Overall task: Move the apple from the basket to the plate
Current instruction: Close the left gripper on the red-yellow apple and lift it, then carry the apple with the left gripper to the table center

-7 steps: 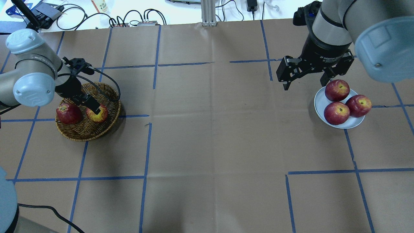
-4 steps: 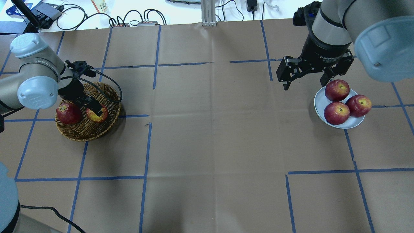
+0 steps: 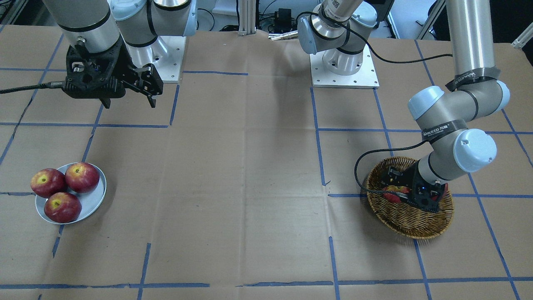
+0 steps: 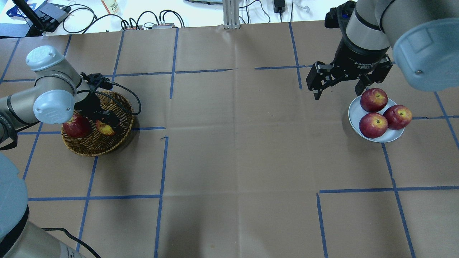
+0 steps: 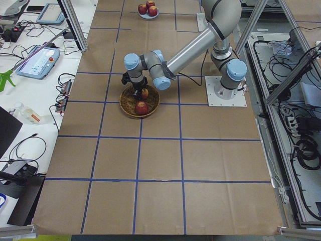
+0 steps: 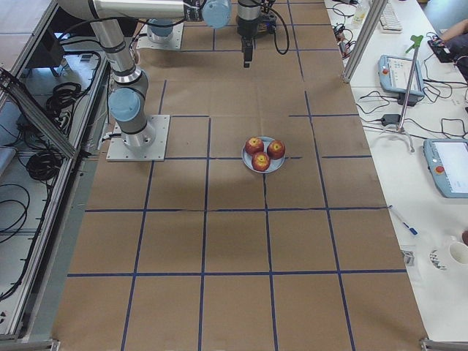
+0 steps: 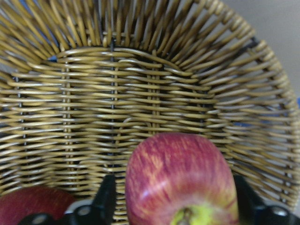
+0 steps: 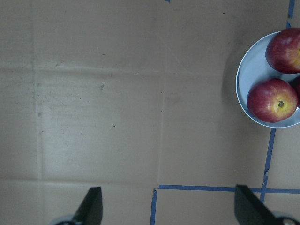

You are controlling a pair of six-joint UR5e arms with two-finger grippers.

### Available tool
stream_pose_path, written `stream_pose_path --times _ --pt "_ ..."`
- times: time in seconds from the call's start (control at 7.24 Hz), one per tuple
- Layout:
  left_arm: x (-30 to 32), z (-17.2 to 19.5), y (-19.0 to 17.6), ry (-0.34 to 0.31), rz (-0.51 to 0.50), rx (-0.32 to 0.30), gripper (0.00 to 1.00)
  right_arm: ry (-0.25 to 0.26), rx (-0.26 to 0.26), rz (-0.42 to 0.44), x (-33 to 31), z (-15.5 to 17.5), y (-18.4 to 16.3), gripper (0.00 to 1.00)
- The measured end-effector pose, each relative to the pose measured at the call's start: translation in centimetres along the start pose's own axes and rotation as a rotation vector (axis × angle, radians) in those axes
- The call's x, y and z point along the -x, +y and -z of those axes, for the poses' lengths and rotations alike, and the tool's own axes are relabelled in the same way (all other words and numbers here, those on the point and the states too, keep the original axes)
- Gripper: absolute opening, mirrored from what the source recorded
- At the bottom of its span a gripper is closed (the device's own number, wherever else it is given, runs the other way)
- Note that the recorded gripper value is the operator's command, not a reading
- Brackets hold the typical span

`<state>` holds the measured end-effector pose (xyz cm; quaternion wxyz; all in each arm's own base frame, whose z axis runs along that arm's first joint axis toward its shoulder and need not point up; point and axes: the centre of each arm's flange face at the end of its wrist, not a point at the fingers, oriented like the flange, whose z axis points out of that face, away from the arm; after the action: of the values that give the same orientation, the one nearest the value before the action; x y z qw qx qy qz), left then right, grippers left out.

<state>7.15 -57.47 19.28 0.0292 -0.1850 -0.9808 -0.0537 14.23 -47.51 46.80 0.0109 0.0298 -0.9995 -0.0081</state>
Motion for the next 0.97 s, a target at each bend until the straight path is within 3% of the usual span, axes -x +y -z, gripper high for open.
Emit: stream_pose_path --times 0.28,0.55,0.97 --pt "-0.2 0.5 -0.5 -0.011 0.009 -0.01 0.42 0.0 0.001 0.0 0.0 -0.1 -0.1 1.0" --pt "-3.1 3.9 -2.5 -0.052 0.037 -0.051 0.43 0.001 0.001 -0.001 -0.1 -0.1 -0.1 1.0" --pt "-17.1 8.3 -7.8 -0.083 0.106 -0.101 0.43 0.001 0.002 0.0 -0.1 -0.1 -0.1 1.0"
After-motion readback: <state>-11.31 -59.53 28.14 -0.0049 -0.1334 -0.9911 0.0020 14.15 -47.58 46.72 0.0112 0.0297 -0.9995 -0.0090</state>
